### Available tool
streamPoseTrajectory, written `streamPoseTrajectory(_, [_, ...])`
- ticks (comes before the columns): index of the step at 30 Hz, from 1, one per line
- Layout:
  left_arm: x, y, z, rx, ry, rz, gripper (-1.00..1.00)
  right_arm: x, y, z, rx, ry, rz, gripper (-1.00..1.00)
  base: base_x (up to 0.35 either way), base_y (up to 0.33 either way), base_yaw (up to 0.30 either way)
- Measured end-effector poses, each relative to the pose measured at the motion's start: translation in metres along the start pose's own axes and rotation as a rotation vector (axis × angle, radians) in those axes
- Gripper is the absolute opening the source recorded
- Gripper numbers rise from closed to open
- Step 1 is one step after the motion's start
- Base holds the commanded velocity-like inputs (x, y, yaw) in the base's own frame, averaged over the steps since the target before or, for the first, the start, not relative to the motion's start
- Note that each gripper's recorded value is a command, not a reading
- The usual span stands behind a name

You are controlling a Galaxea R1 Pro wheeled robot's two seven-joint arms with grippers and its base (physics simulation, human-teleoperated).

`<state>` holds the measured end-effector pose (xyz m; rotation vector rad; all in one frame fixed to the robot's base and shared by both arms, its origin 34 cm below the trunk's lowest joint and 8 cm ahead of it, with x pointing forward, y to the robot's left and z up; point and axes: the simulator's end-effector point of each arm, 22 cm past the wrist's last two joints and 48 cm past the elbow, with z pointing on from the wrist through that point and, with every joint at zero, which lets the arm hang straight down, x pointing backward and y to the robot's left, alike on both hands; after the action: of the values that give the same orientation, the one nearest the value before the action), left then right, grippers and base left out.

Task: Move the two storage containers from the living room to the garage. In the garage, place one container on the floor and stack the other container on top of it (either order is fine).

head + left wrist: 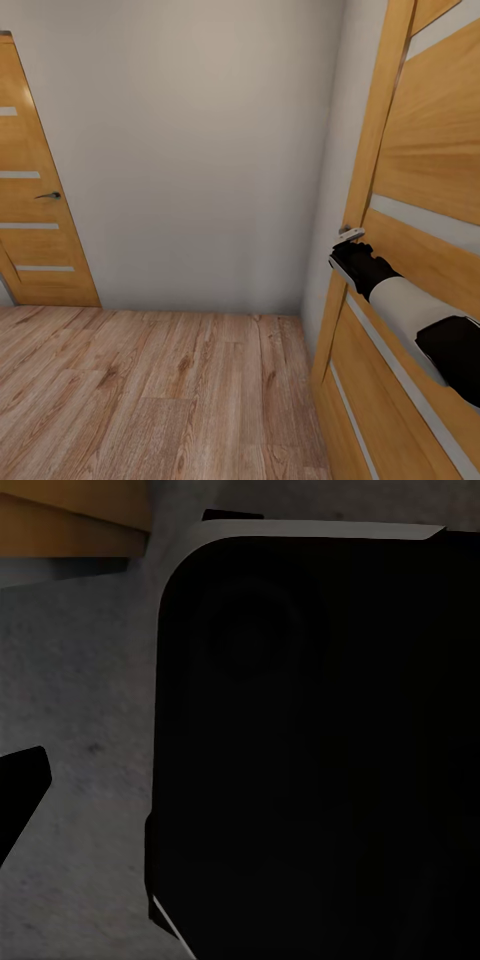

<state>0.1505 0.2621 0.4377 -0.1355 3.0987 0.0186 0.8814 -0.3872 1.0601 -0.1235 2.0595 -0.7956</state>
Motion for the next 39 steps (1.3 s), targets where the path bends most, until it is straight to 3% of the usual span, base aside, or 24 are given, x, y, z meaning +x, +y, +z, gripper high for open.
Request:
streamPoseTrajectory(23, [0.0,0.0,0.0,0.0,0.0,0.0,1.0,-0.003,-0.001,-0.001,-0.013,-0.005,0.022,1.0,0.0,0.0,0.0])
streamPoseTrajectory(24, [0.0,0.0,0.0,0.0,0.0,0.0,1.0,-0.004,-0.003,-0.002,0.0,-0.008,0.006,1.0,0.0,0.0,0.0])
streamPoseTrajectory(39, [0.0,0.0,0.0,-0.001,0.0,-0.001,1.0,-0.059,0.105,-0.063,-0.1,-0.08,-0.042,1.0,0.0,0.0,0.0])
